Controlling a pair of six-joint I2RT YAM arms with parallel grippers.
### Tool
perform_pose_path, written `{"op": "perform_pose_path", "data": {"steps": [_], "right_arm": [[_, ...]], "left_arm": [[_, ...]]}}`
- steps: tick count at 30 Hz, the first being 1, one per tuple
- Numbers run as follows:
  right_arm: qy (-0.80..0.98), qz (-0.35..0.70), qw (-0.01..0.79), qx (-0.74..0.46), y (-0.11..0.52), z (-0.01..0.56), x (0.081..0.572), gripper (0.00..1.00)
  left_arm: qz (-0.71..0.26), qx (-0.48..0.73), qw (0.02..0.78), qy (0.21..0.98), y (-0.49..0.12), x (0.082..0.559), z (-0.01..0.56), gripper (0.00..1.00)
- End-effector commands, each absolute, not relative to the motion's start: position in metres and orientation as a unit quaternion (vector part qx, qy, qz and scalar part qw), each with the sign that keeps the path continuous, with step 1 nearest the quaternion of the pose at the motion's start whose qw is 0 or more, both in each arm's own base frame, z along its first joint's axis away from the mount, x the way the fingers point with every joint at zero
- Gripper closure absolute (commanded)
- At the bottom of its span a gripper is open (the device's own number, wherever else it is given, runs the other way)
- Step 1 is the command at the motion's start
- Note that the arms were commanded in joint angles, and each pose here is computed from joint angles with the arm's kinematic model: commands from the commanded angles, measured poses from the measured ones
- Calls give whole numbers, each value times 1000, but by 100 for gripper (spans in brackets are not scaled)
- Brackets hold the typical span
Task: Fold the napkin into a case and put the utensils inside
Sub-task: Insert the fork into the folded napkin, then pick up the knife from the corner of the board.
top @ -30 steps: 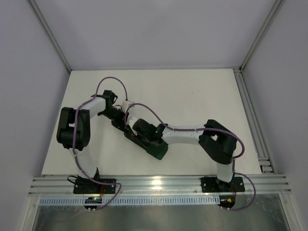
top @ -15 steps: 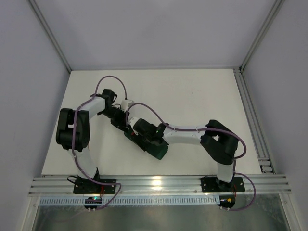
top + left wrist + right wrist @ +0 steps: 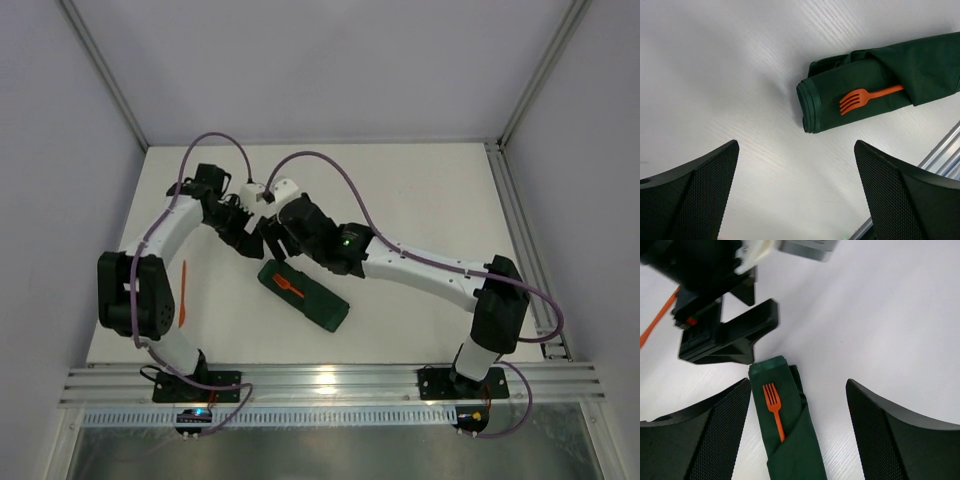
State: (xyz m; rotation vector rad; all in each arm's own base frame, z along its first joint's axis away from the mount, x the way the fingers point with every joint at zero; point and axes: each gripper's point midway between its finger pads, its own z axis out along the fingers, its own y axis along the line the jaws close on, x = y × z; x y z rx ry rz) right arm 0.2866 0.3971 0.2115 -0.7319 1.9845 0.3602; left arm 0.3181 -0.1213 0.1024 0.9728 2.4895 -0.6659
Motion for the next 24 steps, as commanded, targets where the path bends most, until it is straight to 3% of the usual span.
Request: {"op": "perform_pose_path", "data": {"steps": [1,8,11,14,19,24], "right_arm": [[826,137,494,-233,382,234,313,19],[878,143,445,-103,277,212,347,18],[860,146,486,-55,234,227,351,18],[860,134,492,-11,194,211,343,18],[858,119,500,-14,176,203,334,18],[868,108,484,-20,173,187,328,18]], "left_arm": [[-192,318,212,904,-93,312,136,1],[-111,157,263,945,7,296,170,1],[-39,79,268,959,65,268,175,1],[9,26,225,974,101,230,164,1],[-23,17,170,985,91,203,134,1],[2,34,116,993,89,214,97,6]]}}
